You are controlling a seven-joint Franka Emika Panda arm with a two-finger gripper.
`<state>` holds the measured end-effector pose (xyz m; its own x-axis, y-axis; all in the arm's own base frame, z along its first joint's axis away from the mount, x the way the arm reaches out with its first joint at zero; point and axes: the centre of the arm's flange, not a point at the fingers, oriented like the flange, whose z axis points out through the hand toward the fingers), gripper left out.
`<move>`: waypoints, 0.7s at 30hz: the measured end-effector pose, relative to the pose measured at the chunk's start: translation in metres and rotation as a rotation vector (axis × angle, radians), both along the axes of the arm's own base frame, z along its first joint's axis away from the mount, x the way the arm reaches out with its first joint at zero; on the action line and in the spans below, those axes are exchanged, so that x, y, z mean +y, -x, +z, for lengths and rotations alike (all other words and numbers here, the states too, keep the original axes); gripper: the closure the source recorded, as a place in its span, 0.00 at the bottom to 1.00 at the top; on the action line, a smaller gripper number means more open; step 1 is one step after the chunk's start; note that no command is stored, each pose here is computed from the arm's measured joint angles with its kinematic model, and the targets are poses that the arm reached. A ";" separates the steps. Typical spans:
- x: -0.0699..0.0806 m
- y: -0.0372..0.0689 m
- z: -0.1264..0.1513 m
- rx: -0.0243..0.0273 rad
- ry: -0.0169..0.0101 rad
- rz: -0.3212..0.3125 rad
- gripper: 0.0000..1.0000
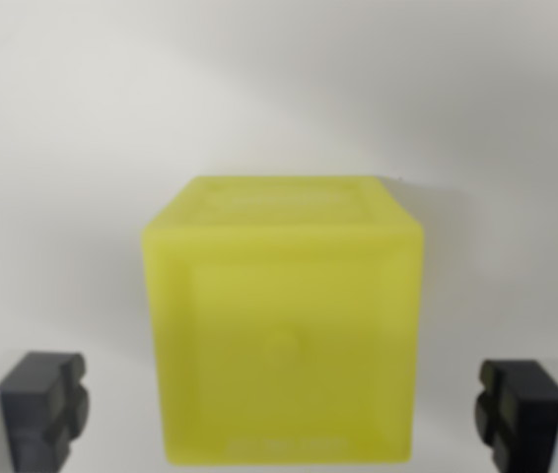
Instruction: Pick yellow cube
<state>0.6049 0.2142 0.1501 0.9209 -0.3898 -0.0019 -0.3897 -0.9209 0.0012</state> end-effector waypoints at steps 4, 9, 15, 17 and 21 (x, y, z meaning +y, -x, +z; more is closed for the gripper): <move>0.000 0.000 -0.010 0.0000 0.0002 0.000 0.00; 0.000 0.000 -0.023 -0.0002 0.0003 0.001 0.00; 0.000 0.000 -0.034 -0.0003 0.0005 0.002 0.00; 0.000 0.000 -0.035 -0.0007 0.0004 0.002 0.00; 0.000 0.000 -0.035 -0.0010 0.0003 0.002 1.00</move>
